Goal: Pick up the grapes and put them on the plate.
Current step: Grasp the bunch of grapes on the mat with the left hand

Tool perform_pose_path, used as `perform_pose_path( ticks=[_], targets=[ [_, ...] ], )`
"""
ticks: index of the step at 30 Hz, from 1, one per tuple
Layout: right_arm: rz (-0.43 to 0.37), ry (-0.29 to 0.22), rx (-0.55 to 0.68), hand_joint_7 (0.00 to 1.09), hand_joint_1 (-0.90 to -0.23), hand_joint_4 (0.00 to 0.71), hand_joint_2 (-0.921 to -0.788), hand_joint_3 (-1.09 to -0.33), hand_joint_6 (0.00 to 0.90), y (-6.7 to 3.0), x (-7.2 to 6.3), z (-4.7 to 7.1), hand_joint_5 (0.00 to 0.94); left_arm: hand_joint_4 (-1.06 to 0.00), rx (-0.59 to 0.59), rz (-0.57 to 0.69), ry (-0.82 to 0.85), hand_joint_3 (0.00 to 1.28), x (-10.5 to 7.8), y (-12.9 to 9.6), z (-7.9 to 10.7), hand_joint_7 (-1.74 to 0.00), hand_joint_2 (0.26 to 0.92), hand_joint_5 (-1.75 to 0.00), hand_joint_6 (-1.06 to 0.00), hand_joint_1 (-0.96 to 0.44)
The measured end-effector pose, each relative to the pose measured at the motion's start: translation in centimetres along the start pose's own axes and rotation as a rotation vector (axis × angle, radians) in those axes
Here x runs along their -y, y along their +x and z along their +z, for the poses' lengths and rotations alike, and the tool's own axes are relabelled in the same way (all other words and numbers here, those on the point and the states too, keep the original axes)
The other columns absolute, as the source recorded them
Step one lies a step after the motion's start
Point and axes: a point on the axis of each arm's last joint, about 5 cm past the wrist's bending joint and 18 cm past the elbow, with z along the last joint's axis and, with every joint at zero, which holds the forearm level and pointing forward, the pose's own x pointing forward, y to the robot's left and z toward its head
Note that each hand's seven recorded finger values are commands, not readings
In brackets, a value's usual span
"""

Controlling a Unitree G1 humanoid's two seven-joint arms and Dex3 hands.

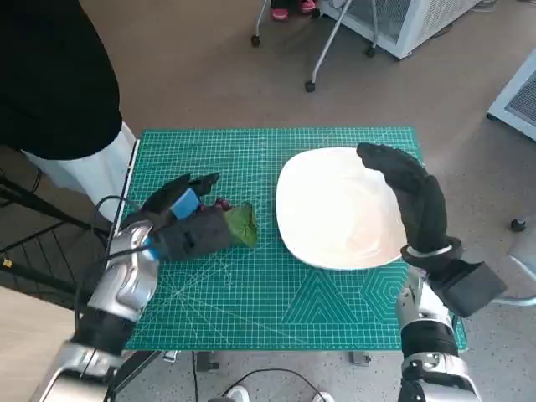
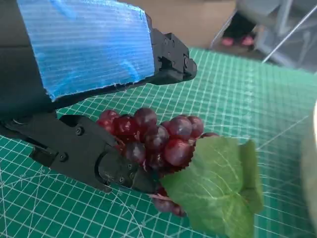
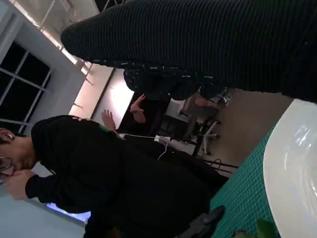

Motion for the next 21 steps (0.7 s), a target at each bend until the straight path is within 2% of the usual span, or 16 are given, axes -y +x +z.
perform_pose_path(
  ticks=[21],
  targets=[
    [0.005,-0.004,0.001,0.01,-0.508,0.249,-0.921,-0.553,0.222,0.09,0.0,0.0,0.004,-0.06,-0.07,-0.087,0.087,0.0,1.4,3.1,1.4,0.0,0.775,0.0,-0.21,-0.4]
  ],
)
